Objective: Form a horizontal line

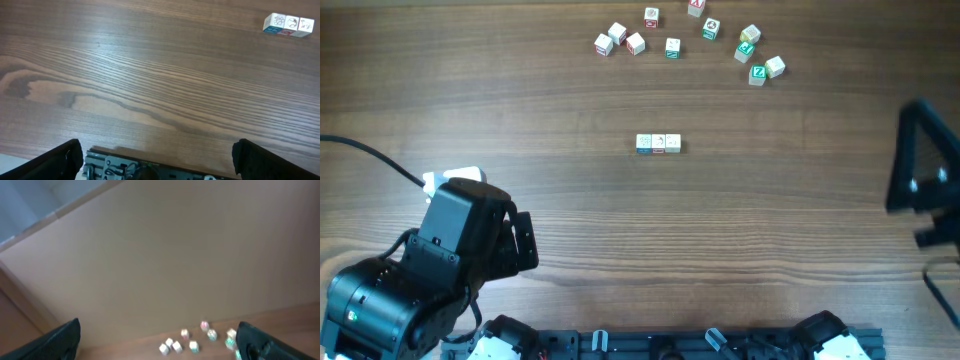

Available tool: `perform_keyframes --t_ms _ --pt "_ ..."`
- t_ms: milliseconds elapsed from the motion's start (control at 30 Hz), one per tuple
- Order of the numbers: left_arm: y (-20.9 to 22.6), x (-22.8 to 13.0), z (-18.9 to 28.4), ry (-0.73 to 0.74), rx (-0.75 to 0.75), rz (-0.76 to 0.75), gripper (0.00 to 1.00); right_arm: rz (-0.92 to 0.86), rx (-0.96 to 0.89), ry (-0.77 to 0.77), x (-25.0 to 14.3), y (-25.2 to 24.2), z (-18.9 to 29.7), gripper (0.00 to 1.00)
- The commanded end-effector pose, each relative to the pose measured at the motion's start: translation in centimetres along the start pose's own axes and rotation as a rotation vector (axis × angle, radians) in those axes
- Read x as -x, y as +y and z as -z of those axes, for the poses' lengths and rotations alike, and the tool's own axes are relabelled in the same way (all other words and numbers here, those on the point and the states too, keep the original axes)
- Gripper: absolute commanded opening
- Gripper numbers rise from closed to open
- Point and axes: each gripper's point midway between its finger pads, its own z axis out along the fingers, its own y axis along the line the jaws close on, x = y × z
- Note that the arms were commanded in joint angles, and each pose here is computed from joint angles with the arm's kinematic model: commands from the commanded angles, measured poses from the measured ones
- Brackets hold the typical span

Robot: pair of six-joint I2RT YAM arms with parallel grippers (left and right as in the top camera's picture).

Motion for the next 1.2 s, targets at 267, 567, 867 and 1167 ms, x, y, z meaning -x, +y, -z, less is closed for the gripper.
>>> perform_keyframes --t_ms 267,567,867,1167 --pt "0.1 0.0 0.0 0.0 0.003 -0.009 1.0 0.156 -0.292 0.137 -6.2 -6.9 -0.1 1.0" --pt "0.1 0.0 0.0 0.0 0.003 -0.009 1.0 0.3 -0.087 -0.218 -11.3 -8.5 -1.1 1.0" --pt "0.1 0.0 0.0 0.0 0.003 -0.009 1.0 0.195 -0.115 -0.344 -19.4 -15.1 -2.6 1.0" --pt "0.1 0.0 0.0 0.0 0.003 -0.009 1.0 0.161 -0.217 -0.24 -26.9 -20.6 -4.1 0.99"
